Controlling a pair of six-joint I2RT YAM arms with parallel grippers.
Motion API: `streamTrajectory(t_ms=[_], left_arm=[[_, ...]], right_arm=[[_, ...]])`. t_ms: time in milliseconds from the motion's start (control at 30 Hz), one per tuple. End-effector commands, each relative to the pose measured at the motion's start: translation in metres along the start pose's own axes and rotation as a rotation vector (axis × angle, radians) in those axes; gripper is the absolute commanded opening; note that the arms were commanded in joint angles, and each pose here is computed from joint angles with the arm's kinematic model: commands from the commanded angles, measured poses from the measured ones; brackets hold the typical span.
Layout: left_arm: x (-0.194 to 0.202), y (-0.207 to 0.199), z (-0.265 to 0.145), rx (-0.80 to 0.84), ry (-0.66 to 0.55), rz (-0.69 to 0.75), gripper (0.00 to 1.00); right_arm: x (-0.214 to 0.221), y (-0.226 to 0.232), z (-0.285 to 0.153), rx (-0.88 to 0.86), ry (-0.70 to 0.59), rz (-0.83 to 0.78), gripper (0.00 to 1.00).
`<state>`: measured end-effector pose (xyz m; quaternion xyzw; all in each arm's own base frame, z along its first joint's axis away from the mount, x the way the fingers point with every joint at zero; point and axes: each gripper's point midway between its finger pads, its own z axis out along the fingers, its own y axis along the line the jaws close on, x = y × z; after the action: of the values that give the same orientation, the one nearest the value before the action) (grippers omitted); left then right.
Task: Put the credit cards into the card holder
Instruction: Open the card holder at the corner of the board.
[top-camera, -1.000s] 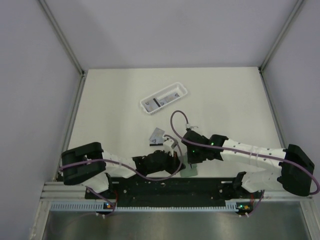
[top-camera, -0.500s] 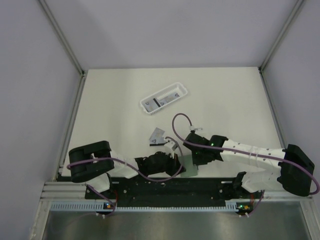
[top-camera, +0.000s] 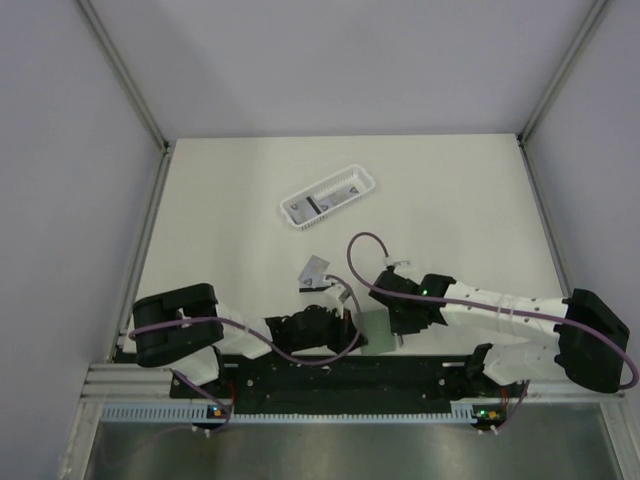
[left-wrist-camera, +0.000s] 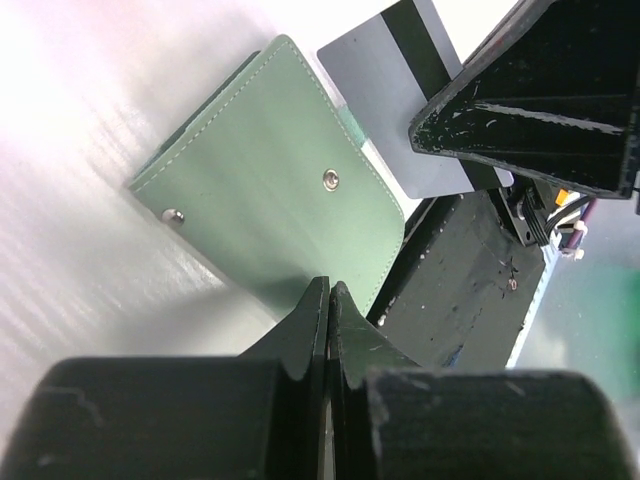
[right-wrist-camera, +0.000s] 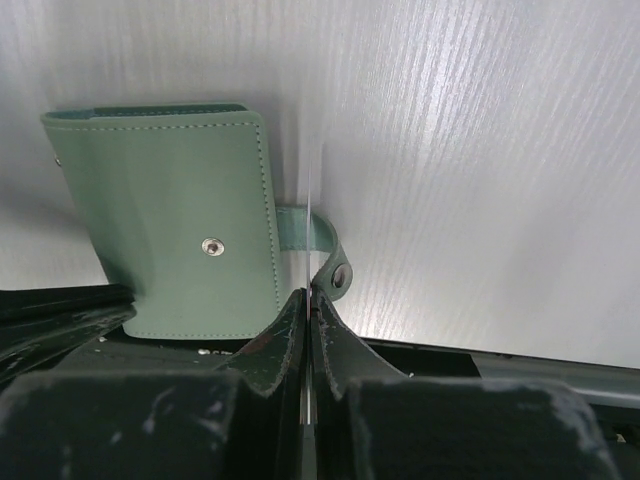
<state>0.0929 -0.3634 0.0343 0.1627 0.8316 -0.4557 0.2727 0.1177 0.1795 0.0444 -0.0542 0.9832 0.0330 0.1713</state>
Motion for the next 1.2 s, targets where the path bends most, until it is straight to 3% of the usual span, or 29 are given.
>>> streamTrajectory(t_ms=[0,867,1167], left_arm=[[-0.013,-0.012,-0.011,0.045,-0.06,-0.01,0.0],[0.018,0.032,-0.019,-0.131,0.031,-0.08,0.0],[0.015,0.044,-0.02,-0.186,0.004,-0.081,0.0]], right_arm=[[0.0,0.002,0.004,-0.025,-0.005,0.024,0.0],[-0.013,0.043,-0.026,-0.37,-0.124,0.075,0.0],[-0.012,0.083,-0.045,-0.646,-0.133,0.081,0.0]])
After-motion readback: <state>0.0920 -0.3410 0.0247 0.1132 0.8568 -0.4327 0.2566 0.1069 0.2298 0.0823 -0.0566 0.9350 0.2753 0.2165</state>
